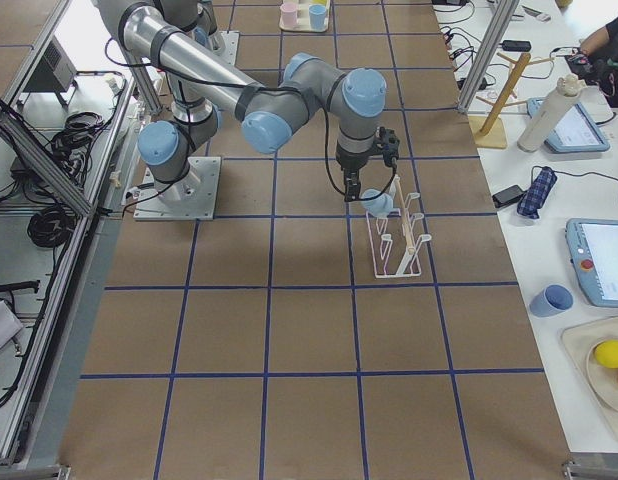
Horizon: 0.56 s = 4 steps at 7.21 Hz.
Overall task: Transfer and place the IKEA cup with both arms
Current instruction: 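Move the right gripper to the light blue cup on the wire rack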
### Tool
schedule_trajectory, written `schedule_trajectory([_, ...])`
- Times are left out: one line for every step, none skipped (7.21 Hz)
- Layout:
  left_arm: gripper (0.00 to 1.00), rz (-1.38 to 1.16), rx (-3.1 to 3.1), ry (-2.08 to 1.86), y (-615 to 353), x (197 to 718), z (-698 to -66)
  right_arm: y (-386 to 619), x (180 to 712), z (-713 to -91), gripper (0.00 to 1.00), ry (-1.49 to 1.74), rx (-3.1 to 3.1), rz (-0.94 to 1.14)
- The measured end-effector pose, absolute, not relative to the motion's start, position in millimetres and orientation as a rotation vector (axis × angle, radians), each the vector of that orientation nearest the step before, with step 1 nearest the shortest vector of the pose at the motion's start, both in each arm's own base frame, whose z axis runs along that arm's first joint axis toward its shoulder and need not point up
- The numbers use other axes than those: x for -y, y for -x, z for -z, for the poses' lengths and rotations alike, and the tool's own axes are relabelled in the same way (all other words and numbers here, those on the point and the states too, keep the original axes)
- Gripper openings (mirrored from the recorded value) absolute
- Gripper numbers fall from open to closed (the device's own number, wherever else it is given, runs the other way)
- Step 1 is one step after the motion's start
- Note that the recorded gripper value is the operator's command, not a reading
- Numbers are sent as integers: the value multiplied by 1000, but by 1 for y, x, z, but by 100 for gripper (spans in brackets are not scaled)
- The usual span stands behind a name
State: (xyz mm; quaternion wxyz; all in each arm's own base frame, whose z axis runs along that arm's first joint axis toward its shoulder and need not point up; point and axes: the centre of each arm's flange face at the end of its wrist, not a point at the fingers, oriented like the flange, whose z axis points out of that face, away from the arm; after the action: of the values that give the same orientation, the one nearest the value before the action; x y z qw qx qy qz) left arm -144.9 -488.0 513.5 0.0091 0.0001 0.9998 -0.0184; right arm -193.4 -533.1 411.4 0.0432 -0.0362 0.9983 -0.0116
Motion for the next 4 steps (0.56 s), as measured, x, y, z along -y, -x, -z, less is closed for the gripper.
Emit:
schedule_trajectory([100,56,-3123,1,145,489,-513,185,548,-399,100,164,-3049,70])
schedule_trajectory([100,54,-3123,2,145,489,-512,180,563,-385,100,215,-3048,101])
schedule_trajectory([100,52,-3123,2,145,488,-511,177,575,-372,100,244,-3034,127])
schedule_trajectory([100,51,-3123,2,144,488,-511,176,583,-358,100,257,-3009,138])
